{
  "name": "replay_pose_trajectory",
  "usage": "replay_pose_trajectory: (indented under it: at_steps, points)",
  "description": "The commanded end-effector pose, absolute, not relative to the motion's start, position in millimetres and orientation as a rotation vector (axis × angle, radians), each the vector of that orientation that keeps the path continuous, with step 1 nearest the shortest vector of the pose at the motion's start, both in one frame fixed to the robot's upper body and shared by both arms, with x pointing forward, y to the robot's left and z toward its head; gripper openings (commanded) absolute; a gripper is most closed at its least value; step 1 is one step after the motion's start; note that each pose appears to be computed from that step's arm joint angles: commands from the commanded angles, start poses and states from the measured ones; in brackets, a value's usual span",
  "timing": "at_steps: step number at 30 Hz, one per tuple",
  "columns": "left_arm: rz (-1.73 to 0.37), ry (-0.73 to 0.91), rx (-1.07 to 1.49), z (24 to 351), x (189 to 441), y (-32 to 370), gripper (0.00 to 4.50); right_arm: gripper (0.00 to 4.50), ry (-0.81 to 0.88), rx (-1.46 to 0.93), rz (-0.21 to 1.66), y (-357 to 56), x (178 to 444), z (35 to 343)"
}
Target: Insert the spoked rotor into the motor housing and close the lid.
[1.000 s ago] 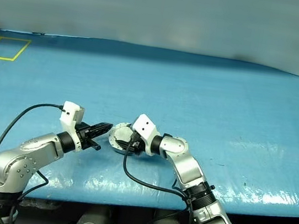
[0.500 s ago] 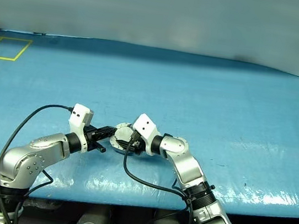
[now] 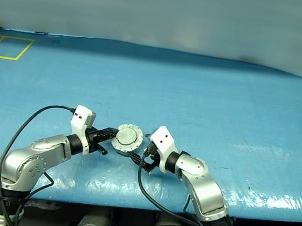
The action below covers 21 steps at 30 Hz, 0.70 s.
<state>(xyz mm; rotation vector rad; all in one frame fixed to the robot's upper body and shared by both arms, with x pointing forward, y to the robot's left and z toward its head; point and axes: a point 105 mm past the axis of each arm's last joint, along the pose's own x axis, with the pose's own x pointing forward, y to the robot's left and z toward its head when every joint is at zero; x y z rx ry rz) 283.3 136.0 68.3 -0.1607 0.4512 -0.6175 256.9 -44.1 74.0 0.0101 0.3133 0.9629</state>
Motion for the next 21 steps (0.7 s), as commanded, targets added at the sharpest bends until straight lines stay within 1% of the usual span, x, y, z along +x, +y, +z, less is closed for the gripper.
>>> replay_pose_trajectory:
  at_steps: [1,5,7,10,14,21]
  points:
    - [-0.628,0.469,-0.157,64.1,280.0,134.0,0.0,4.47,0.306,0.216,0.875,-47.2,254.0,93.2]
    - [-0.632,0.468,-0.158,63.3,280.3,133.4,0.0,4.47,0.412,0.455,0.703,-48.0,260.5,80.8]
    - [-0.634,0.467,-0.158,63.6,280.2,133.3,0.0,4.47,0.445,0.557,0.662,-43.2,263.0,78.6]
    - [-0.633,0.465,-0.157,63.9,280.1,133.3,0.0,4.47,0.486,0.722,0.649,-30.4,265.3,79.5]
    - [-0.63,0.461,-0.156,64.9,279.7,134.0,0.0,4.47,0.522,0.841,0.656,-20.4,268.3,80.6]
    - [-0.621,0.459,-0.156,64.7,278.8,135.4,0.0,4.47,0.614,1.034,0.716,-0.8,260.6,80.1]
